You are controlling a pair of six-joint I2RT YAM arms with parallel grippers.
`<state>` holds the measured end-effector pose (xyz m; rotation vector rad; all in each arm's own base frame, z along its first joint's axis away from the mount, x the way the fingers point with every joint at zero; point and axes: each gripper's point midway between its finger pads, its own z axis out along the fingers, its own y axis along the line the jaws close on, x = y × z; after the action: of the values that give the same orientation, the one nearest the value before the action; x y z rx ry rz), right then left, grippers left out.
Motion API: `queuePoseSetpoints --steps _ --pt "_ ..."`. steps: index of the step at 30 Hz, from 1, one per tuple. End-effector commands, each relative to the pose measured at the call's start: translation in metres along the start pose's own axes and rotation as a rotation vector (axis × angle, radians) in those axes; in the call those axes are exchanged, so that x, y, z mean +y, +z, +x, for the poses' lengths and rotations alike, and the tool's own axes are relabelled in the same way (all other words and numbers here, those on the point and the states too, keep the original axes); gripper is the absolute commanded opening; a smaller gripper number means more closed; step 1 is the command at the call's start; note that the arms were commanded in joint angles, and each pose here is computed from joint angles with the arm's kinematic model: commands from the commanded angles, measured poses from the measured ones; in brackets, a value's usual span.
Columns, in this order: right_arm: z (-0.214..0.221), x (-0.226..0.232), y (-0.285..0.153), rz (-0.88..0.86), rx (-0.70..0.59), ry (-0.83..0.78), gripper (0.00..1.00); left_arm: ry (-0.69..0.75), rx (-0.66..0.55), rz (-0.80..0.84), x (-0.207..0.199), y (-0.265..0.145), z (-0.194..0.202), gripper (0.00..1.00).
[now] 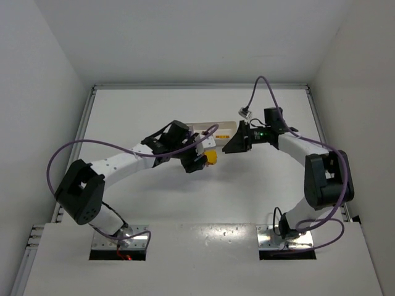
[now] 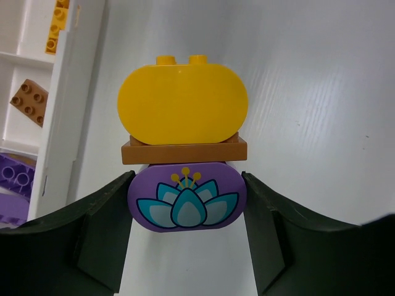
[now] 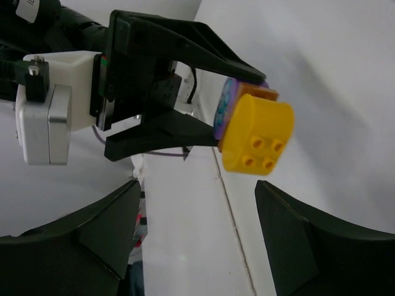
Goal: Sort the legos into containers by color
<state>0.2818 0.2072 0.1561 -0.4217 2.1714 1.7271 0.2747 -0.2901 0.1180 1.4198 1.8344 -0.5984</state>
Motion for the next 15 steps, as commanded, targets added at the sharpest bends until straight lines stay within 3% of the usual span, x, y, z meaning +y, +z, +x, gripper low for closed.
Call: queuePoseSetpoints --steps 1,15 --pt "-0.007 0.025 0.007 -0.085 0.024 -0.101 0.75 0.027 -0.071 -0.021 -0.003 -0.006 -0.033 0.07" --pt "0.001 0.005 0.027 -0.050 0.092 -0.080 0.74 0.035 -0.114 -0.025 -0.006 -0.016 -0.065 0.07"
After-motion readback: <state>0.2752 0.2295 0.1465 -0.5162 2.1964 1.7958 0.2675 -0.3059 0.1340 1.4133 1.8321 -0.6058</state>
